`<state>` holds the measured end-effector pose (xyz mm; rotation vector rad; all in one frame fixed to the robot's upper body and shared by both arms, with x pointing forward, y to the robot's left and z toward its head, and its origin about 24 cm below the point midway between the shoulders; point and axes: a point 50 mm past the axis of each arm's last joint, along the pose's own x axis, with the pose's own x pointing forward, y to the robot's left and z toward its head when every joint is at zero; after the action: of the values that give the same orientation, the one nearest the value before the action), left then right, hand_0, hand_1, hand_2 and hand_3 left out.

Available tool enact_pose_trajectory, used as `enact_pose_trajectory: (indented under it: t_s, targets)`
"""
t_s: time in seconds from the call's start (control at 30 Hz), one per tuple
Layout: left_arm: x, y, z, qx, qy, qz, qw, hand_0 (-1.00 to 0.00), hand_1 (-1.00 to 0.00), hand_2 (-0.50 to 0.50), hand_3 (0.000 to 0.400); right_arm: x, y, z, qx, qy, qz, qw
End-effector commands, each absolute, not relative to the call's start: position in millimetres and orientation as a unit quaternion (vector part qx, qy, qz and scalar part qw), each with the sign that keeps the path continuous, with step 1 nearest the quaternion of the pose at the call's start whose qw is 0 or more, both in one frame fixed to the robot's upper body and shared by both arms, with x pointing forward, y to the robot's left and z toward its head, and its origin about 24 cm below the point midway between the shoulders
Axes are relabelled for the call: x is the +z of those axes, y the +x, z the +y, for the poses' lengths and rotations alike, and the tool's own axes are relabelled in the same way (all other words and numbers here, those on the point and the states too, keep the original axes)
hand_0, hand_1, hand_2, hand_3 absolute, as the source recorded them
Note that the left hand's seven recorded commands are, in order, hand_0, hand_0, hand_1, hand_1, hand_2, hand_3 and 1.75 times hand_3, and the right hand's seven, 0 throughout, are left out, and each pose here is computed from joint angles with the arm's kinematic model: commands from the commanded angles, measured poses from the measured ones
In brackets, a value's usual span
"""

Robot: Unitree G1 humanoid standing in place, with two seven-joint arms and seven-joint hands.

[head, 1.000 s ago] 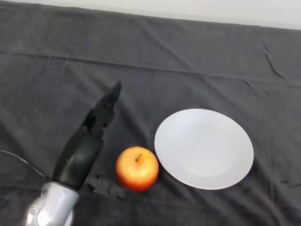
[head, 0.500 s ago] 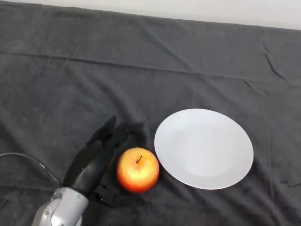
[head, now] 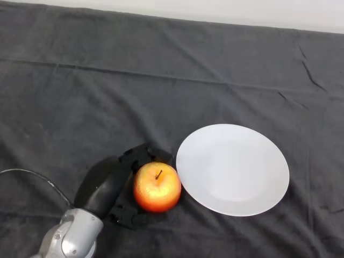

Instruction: Move the apple to the plate

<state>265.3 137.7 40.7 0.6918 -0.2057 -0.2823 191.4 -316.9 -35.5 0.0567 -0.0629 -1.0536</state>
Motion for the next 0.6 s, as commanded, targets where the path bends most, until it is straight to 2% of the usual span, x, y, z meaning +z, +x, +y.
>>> enact_pose_trajectory:
  t_s: [0.03,0.6]
  targets:
    - [49.4,274.3,134.0,-0.137,0.342,-0.112,0.923,-1.00,-1.00,0.00,0.400,-85.6,144.3,-275.2,-0.504,0.056,0.098,0.857]
    - [97.5,297.5,129.6,-0.080,0.320,-0.167,0.929,-1.00,-1.00,0.00,0.400,-85.6,144.3,-275.2,-0.504,0.056,0.098,0.857]
